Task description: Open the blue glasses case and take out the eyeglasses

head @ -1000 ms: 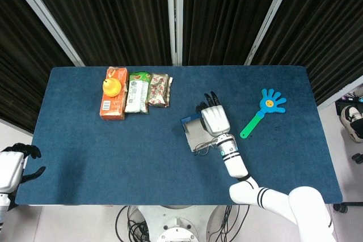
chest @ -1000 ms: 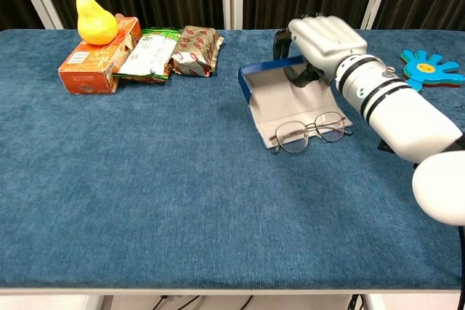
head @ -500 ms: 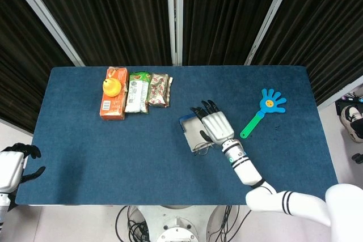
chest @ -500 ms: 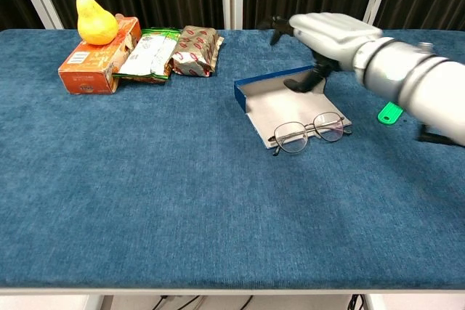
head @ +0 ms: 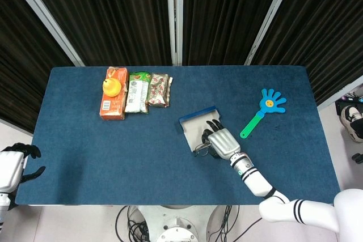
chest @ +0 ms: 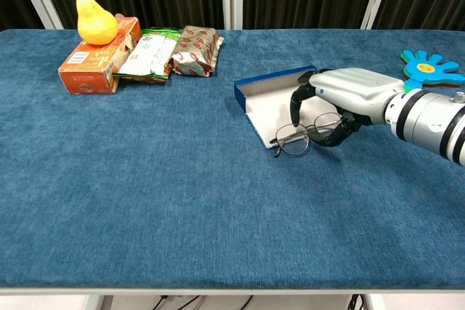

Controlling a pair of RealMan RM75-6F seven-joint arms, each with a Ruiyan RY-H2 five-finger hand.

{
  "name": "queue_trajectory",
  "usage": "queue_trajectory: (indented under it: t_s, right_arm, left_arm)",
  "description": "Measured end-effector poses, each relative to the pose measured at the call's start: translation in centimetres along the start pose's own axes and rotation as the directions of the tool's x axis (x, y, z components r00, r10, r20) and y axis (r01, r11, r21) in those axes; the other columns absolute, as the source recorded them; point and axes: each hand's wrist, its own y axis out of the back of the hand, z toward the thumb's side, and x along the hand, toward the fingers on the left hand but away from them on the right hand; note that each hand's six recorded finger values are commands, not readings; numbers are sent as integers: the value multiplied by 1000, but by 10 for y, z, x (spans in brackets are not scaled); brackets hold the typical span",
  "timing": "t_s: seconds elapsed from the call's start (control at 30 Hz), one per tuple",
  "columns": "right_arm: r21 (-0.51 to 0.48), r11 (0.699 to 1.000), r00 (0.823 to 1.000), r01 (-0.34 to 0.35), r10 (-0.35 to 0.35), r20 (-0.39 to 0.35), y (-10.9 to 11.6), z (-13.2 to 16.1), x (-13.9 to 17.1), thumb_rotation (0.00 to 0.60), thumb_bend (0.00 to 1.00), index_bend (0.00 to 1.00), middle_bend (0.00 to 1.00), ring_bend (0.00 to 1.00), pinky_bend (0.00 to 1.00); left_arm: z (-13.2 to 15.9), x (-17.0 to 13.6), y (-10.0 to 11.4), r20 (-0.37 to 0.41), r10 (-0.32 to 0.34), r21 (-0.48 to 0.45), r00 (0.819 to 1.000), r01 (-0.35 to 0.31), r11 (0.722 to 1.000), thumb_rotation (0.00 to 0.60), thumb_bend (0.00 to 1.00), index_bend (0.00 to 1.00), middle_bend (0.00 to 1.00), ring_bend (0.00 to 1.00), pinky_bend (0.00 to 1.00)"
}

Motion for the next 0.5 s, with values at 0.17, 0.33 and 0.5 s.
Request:
queue_trajectory:
  t_s: [0.17, 0.33, 0.5]
  right_arm:
    - [-4, 1000, 1000, 12, -12, 9, 2, -4, 0, 600, 386, 442, 292, 46, 0]
    - [1, 1000, 1000, 4, -4, 22, -1, -9, 0, 600, 422, 486, 294, 46, 0]
    - [-6, 1000, 1000, 1, -1, 29, -5, -11, -3, 600, 462, 570, 315, 68, 0]
  left_arm:
    - [0, 0, 0, 0, -1, -1, 1000, 1, 1000, 600, 164, 538, 535, 391, 518]
    - [0, 0, 0, 1, 0, 0, 1000, 0, 1000, 600, 164, 538, 535, 391, 518]
    - [0, 0, 0, 0, 0, 0, 1000, 0, 1000, 600, 163, 538, 535, 391, 517]
